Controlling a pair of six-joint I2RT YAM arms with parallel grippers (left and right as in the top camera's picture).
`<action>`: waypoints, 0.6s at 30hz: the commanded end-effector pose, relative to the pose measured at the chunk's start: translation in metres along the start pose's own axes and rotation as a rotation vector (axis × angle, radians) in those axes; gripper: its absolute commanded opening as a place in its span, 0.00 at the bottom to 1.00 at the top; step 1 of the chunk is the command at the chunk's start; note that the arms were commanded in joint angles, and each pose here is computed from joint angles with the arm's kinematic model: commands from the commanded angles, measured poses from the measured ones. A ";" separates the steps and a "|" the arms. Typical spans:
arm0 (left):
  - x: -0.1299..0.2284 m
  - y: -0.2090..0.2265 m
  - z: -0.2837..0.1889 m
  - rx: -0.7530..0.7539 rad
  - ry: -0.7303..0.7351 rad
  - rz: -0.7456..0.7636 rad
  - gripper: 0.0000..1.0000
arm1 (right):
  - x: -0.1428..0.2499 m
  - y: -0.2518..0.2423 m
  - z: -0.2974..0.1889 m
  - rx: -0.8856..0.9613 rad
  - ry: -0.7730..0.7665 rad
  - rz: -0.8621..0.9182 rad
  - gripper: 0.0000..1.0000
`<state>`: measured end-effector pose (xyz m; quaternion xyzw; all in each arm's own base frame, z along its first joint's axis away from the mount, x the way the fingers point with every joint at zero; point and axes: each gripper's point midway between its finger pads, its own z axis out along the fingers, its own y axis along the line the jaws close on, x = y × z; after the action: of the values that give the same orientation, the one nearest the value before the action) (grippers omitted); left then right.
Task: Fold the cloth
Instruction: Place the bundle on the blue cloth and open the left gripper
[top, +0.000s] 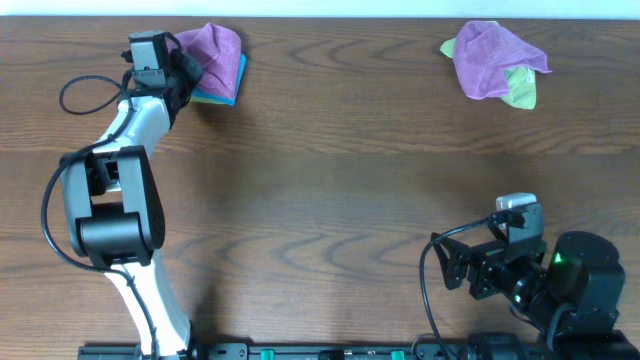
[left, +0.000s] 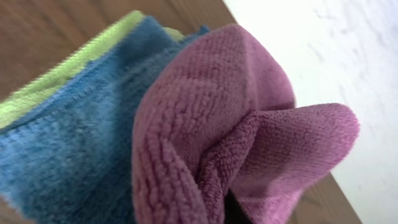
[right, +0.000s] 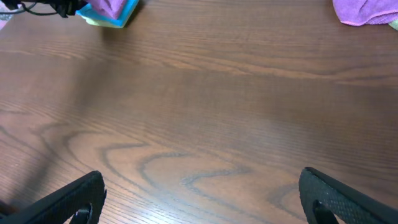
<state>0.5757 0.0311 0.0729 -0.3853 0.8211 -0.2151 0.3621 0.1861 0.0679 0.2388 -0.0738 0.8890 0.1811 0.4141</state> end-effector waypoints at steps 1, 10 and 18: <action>-0.018 0.004 -0.002 -0.038 -0.060 0.015 0.22 | 0.002 -0.001 0.000 0.003 0.001 0.017 0.99; -0.019 0.002 -0.004 -0.035 -0.065 0.019 0.70 | 0.002 -0.001 0.000 0.003 0.001 0.017 0.99; -0.038 -0.024 -0.031 0.011 -0.111 0.165 0.87 | 0.002 -0.001 0.000 0.003 0.001 0.017 0.99</action>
<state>0.5736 0.0422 0.0760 -0.3637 0.8331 -0.1767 0.3775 0.1861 0.0679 0.2385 -0.0738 0.8891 0.1812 0.4137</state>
